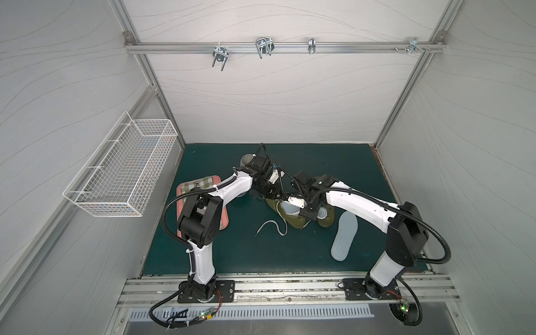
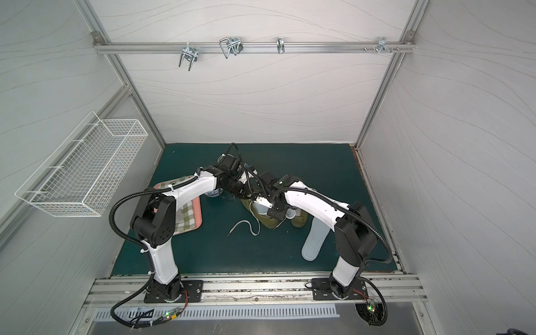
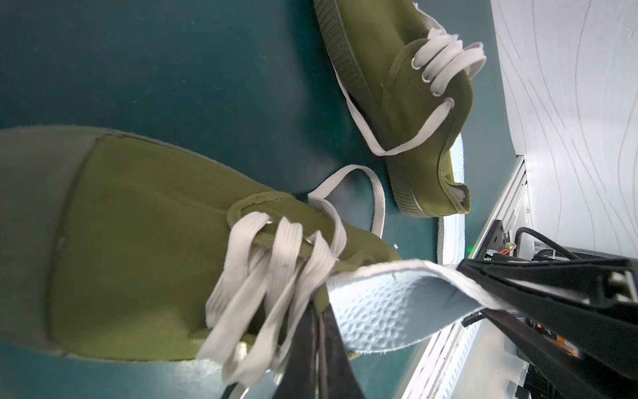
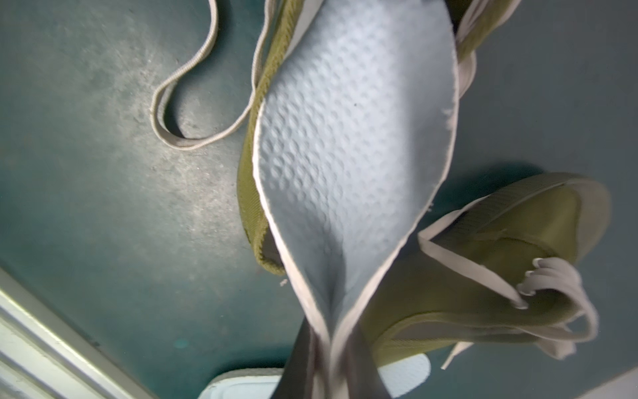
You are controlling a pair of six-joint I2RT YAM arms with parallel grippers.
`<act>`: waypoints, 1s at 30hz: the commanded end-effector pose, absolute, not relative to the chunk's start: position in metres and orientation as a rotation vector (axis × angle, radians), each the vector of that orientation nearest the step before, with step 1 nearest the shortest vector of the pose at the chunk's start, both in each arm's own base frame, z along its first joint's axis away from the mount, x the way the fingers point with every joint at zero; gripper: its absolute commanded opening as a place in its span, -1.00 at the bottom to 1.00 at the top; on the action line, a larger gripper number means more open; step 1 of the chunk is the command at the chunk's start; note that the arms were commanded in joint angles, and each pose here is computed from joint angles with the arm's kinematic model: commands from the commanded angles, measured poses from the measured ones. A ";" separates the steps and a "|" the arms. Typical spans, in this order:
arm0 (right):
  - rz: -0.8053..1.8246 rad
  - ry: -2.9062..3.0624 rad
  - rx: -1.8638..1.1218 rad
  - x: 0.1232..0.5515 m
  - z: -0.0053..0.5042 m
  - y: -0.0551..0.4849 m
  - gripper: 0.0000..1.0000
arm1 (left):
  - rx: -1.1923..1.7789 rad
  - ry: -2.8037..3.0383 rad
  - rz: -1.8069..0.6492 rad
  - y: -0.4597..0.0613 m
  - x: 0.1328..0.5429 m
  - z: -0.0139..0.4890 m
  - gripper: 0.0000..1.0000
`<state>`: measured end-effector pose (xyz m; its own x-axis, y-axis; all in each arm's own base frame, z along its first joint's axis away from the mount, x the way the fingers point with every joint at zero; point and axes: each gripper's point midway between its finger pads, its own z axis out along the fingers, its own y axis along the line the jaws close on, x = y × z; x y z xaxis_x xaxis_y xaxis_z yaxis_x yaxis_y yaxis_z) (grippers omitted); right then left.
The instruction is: Insert the insole into the shoe
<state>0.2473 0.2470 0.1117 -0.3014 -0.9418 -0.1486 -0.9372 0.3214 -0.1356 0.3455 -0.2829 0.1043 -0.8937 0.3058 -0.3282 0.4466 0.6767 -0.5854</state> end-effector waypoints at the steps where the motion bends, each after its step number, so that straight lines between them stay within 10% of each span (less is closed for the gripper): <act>1: 0.114 2.483 -1.660 0.238 0.115 0.251 -0.83 | 0.616 2.600 -1.107 -0.294 0.346 0.128 -1.00; 30: 0.347 2.650 -1.477 0.243 0.107 0.275 -0.85 | 0.450 2.567 -1.201 -0.293 0.336 0.133 -1.00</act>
